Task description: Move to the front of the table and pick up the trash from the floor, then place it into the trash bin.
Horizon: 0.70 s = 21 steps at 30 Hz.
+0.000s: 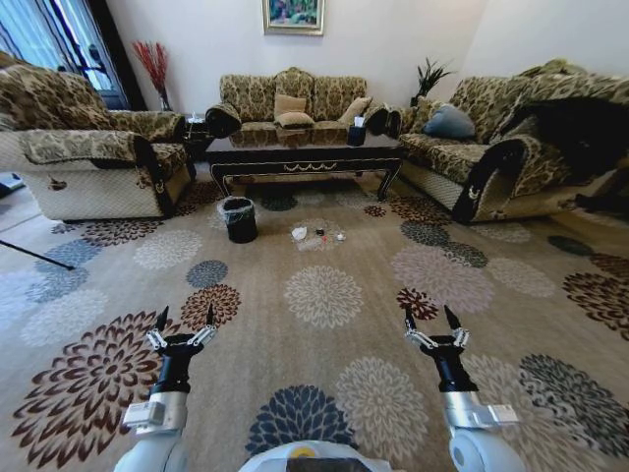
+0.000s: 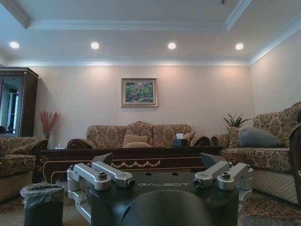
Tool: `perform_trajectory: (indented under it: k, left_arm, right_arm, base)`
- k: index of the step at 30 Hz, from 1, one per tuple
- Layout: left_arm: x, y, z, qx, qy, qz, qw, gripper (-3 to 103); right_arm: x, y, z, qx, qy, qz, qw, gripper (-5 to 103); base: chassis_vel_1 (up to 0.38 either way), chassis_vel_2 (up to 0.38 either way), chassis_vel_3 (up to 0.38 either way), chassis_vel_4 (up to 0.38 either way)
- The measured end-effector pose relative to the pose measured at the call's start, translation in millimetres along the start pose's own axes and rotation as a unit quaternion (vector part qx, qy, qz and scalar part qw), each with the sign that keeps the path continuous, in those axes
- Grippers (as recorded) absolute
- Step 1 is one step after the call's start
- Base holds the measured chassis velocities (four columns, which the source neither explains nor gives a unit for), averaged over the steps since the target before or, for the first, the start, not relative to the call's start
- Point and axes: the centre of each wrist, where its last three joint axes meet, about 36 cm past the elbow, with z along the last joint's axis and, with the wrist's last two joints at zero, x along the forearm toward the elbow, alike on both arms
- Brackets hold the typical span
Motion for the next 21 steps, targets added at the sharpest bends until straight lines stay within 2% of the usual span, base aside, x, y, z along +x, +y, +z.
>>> perform_trajectory:
  k: [8, 21]
  left_arm:
    - [-2, -1.2, -7, 0.005, 0.011, 0.008, 0.9999, 100]
    - [4, 2.5, -9, 0.004, 0.012, -0.009, 0.9999, 100]
  right_arm:
    - [-4, -3, 9, 0.000, -0.006, 0.005, 1.000, 100]
    - [-7, 1, 12, -0.010, -0.011, 0.005, 1.000, 100]
  base:
    - [-0.161, 0.184, 0.150, -0.172]
    - [-0.317, 0.293, 0.322, -0.297]
